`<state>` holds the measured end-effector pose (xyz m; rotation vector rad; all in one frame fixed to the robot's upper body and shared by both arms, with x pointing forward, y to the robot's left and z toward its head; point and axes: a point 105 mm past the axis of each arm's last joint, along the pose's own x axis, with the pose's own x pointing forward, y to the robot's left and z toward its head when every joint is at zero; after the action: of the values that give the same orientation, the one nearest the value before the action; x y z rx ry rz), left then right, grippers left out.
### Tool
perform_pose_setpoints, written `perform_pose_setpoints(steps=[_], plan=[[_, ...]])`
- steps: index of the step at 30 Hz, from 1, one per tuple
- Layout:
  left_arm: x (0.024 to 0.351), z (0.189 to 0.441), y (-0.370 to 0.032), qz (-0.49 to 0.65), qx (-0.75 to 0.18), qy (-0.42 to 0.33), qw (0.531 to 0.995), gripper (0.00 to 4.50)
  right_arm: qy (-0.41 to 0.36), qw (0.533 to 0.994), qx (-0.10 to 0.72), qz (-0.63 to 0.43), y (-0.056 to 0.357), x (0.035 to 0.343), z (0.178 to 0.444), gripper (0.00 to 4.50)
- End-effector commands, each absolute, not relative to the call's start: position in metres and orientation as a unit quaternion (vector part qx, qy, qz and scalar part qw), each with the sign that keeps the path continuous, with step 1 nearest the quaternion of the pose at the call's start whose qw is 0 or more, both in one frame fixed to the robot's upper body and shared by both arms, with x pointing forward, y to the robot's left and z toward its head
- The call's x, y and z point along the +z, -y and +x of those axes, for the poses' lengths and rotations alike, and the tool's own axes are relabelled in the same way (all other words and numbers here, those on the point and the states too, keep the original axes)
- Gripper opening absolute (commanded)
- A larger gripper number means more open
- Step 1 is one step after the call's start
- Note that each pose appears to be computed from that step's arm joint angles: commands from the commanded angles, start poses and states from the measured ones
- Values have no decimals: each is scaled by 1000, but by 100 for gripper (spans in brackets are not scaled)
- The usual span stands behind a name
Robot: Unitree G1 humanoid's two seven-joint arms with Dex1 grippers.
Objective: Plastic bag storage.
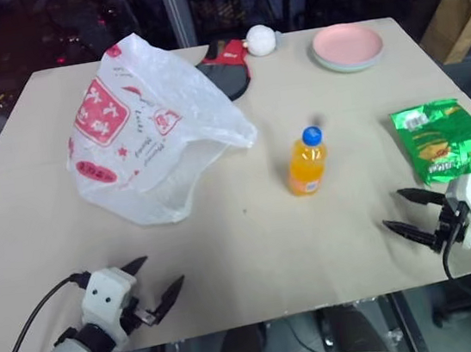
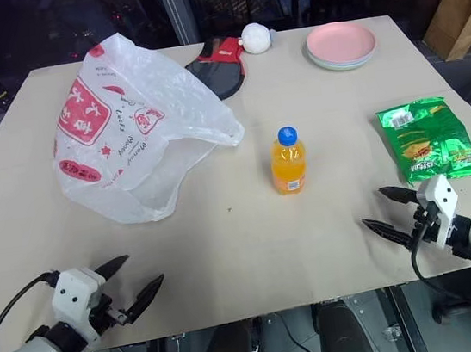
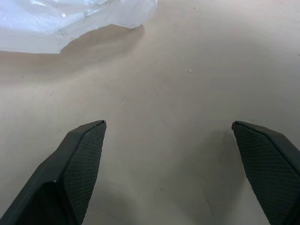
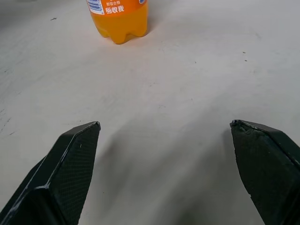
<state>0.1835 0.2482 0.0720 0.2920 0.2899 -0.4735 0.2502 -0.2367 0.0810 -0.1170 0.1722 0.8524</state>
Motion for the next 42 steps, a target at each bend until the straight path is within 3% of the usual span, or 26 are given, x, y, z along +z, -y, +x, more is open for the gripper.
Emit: perform_pose_setpoints(steps=[1, 26, 36, 39, 42], plan=[[82, 185, -240, 149, -244, -121, 951, 445, -60, 906, 411, -75, 238, 93, 250, 450], [86, 186, -230, 120, -239, -108, 958, 445, -58, 905, 415, -79, 238, 93, 252, 450], [96, 206, -213, 11, -227, -74, 971, 445, -21, 884, 461, -73, 216, 122, 248, 450], [98, 217, -207, -39, -209, -59, 975, 445, -31, 850, 512, -119, 198, 132, 241, 450], [101, 226, -200, -89, -196, -45, 975, 445, -17, 837, 538, -101, 178, 151, 237, 450]])
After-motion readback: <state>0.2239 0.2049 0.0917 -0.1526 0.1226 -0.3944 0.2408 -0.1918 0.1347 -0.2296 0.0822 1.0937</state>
